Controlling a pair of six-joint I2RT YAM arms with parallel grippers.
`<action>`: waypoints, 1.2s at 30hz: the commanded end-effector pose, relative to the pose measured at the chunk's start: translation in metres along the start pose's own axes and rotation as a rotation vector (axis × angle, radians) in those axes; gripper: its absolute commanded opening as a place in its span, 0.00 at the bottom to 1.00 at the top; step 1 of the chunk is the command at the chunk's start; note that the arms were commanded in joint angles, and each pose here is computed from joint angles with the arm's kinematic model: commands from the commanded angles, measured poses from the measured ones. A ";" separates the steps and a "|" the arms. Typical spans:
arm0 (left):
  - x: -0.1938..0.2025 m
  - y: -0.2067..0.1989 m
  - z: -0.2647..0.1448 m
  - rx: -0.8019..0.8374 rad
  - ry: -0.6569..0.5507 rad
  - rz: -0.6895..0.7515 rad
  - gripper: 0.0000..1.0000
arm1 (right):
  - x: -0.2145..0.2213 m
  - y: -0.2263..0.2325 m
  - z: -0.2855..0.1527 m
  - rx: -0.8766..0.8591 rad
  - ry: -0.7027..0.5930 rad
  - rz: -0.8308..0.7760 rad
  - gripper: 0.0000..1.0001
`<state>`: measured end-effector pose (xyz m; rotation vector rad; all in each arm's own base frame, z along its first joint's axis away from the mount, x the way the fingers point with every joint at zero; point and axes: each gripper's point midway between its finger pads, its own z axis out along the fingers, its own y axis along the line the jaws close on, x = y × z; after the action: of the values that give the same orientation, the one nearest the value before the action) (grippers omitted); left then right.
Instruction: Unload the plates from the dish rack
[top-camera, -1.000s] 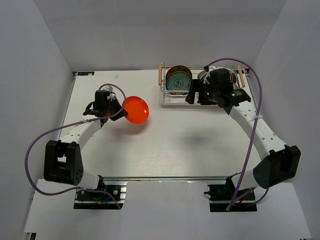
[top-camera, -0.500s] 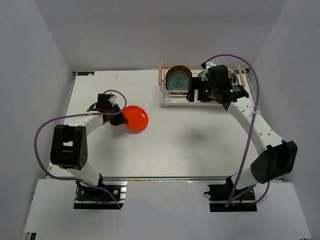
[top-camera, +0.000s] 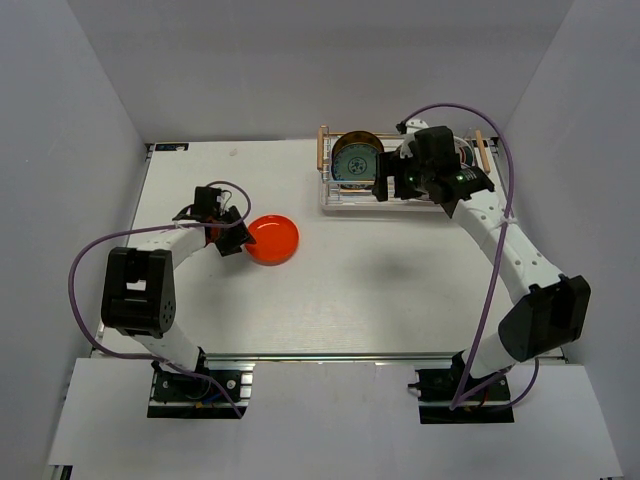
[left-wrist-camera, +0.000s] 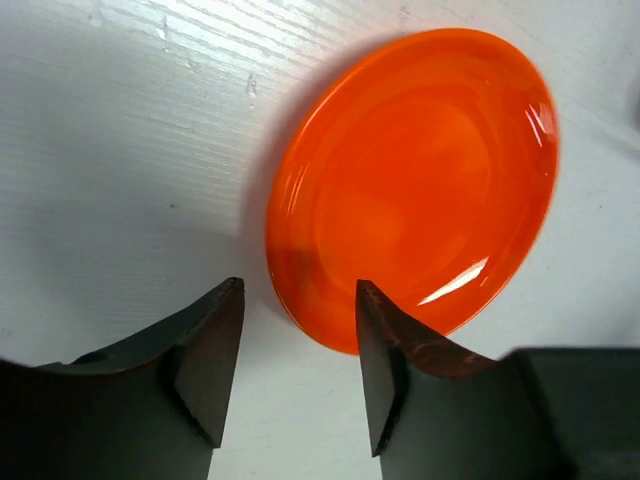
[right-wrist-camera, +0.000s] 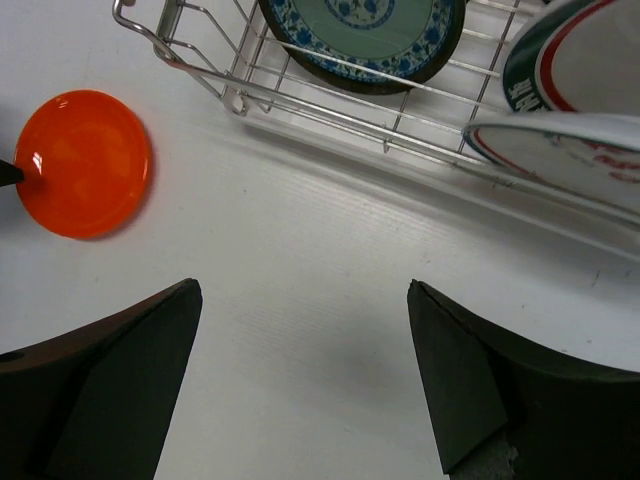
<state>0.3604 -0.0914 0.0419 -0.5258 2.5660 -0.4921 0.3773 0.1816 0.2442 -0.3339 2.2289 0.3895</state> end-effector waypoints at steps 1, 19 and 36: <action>-0.022 -0.008 -0.015 -0.004 -0.072 0.010 0.59 | -0.049 0.000 -0.007 0.004 -0.147 -0.094 0.89; -0.110 -0.047 -0.172 0.035 -0.594 -0.006 0.98 | -0.088 -0.041 0.106 0.148 -0.034 -0.358 0.89; -0.117 -0.031 -0.173 -0.060 -0.616 -0.021 0.98 | -0.062 -0.072 0.177 0.172 0.043 -0.373 0.80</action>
<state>0.3730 -0.0310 0.2197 -0.6053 2.0438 -0.2315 0.5478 0.1934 0.1567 -0.6727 2.2246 -0.0133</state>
